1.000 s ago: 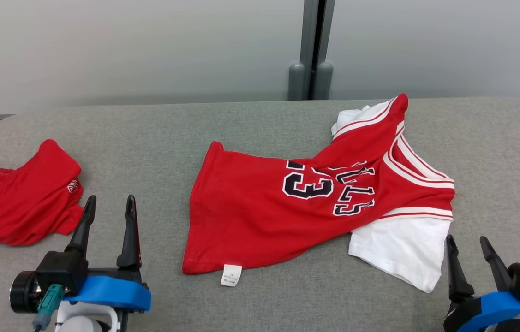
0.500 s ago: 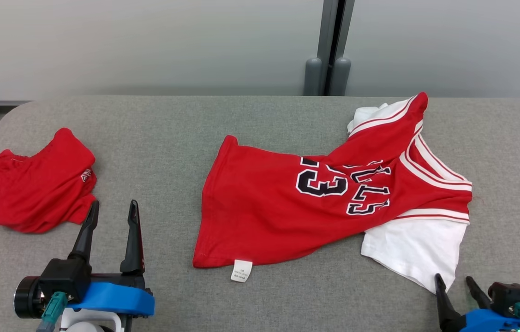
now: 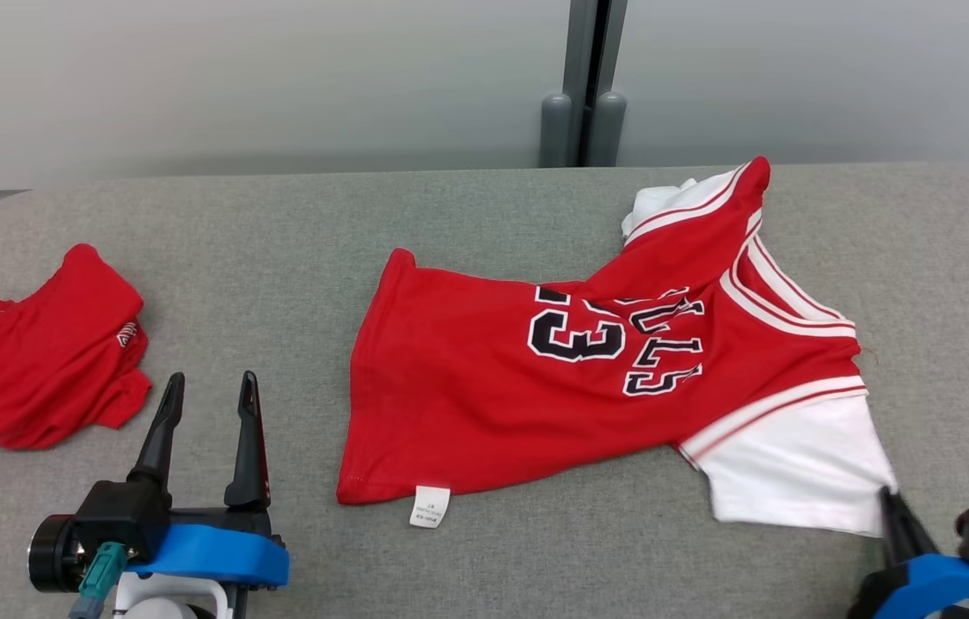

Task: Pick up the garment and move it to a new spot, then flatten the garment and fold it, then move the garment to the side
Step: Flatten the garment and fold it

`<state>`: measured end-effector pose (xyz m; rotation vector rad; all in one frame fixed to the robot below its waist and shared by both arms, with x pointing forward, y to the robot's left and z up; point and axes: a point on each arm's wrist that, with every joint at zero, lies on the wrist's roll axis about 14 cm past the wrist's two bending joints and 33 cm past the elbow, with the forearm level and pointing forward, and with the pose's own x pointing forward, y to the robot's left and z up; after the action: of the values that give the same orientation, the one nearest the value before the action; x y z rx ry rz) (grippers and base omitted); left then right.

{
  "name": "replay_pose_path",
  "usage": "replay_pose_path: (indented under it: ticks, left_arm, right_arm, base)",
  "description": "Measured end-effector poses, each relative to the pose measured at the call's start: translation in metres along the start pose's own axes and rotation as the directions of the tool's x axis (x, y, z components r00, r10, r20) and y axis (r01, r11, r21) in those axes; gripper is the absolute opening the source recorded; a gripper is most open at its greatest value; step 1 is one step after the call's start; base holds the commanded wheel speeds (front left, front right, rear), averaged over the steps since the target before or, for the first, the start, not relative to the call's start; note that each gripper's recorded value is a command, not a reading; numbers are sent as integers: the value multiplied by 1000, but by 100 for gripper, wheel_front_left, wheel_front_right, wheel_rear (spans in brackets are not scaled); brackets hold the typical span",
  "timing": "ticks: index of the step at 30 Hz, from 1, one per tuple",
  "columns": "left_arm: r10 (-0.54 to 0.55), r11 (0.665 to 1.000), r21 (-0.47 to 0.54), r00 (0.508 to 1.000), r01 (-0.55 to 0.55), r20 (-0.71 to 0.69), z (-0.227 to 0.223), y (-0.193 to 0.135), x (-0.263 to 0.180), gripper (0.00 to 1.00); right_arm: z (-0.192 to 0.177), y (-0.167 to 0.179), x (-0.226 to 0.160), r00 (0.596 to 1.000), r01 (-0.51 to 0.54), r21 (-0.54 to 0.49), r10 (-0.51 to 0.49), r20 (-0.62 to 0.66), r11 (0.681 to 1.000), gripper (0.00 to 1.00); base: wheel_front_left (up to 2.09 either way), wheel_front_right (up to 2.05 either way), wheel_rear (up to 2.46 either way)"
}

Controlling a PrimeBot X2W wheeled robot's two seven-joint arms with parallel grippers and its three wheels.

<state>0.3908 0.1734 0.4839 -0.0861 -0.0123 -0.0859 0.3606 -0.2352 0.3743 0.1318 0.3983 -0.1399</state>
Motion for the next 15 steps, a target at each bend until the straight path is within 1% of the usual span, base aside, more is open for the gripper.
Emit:
replay_pose_path:
  ticks: [3, 8, 9, 10, 13, 15]
  left_arm:
    - [-8, 1000, -1, 1000, 8, -1, -1, -3, 1, 100]
    - [-17, 1000, -1, 1000, 17, -1, -1, -5, 3, 100]
    - [-16, 1000, -2, 1000, 16, -1, -1, -5, 3, 100]
    - [-17, 1000, -3, 1000, 17, -2, -1, -5, 3, 100]
    - [-17, 1000, 0, 1000, 17, -3, -1, -5, 2, 100]
    - [-17, 1000, -2, 1000, 17, 0, 0, -5, 2, 100]
  right_arm:
    - [10, -23, -4, 998, 54, -9, -54, 31, 999, 0]
    - [15, -45, -12, 994, 108, -27, -107, 36, 994, 0]
    - [17, -47, -13, 993, 111, -30, -110, 40, 993, 38]
    - [19, -46, -13, 993, 111, -30, -109, 47, 993, 100]
    - [27, -42, -14, 992, 104, -30, -102, 76, 994, 100]
    - [40, -37, -15, 989, 94, -35, -89, 122, 995, 100]
  base:
    - [0, 0, 0]
    - [0, 0, 0]
    - [0, 0, 0]
    - [0, 0, 0]
    - [0, 0, 0]
    - [0, 0, 0]
